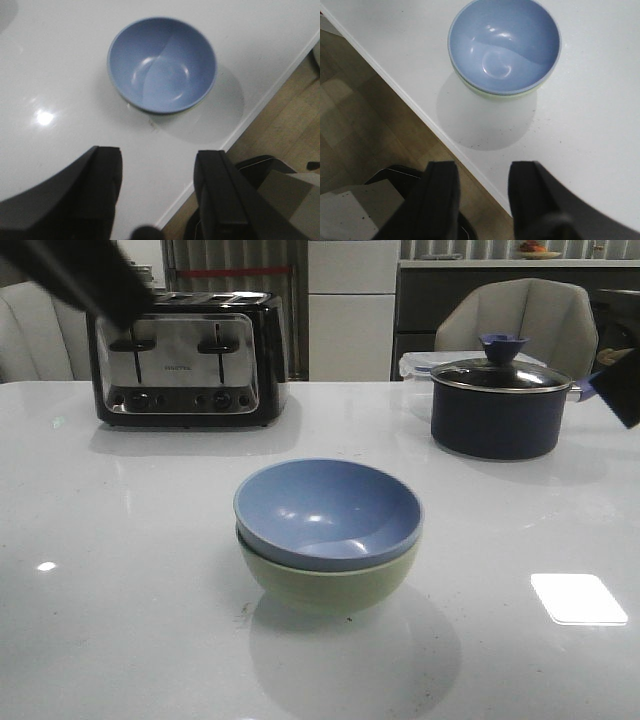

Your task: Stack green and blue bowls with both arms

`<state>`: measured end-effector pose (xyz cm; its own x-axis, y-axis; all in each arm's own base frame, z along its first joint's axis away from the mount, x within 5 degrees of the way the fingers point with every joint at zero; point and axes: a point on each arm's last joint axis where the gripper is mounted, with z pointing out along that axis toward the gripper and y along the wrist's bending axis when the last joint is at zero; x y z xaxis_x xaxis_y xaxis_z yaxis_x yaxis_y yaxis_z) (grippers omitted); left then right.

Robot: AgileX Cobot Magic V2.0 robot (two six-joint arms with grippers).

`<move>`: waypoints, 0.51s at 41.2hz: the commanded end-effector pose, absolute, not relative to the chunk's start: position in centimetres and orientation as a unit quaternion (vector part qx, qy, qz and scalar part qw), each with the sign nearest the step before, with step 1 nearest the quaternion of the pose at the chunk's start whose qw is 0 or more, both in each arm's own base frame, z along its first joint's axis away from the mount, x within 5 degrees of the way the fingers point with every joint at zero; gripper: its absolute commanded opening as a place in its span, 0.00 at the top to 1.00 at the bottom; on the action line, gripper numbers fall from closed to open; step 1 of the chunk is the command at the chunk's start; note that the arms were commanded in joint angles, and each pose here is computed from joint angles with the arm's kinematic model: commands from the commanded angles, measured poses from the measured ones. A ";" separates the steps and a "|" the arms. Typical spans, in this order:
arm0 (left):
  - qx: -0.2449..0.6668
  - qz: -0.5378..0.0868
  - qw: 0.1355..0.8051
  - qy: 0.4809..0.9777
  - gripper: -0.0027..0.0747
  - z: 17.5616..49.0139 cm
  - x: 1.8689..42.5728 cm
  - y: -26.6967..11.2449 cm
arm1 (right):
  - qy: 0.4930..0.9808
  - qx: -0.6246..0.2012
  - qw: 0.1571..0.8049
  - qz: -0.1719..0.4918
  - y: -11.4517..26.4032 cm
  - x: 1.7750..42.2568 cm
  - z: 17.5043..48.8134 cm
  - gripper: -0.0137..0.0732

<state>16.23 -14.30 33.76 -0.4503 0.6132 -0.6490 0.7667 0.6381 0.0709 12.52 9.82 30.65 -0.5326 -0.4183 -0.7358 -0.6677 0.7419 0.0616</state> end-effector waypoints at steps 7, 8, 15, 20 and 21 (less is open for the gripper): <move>0.332 -0.103 0.397 0.850 0.46 34.1 12.7 -10.1 | 0.844 -0.310 0.401 0.176 9.9 12.8 31.9 0.41; 0.327 -0.104 0.399 0.850 0.46 34.0 12.5 -9.8 | 0.845 -0.308 0.402 0.173 9.8 12.8 31.9 0.41; 0.315 -0.116 0.427 0.840 0.46 33.8 10.2 -7.9 | 0.847 -0.286 0.415 0.167 9.1 12.3 32.0 0.41; 0.311 -0.122 0.443 0.832 0.46 33.8 9.2 -7.0 | 0.847 -0.279 0.427 0.152 8.3 11.7 31.0 0.41; 0.311 -0.122 0.445 0.831 0.46 33.8 9.1 -6.9 | 0.847 -0.280 0.427 0.148 8.2 11.6 30.7 0.41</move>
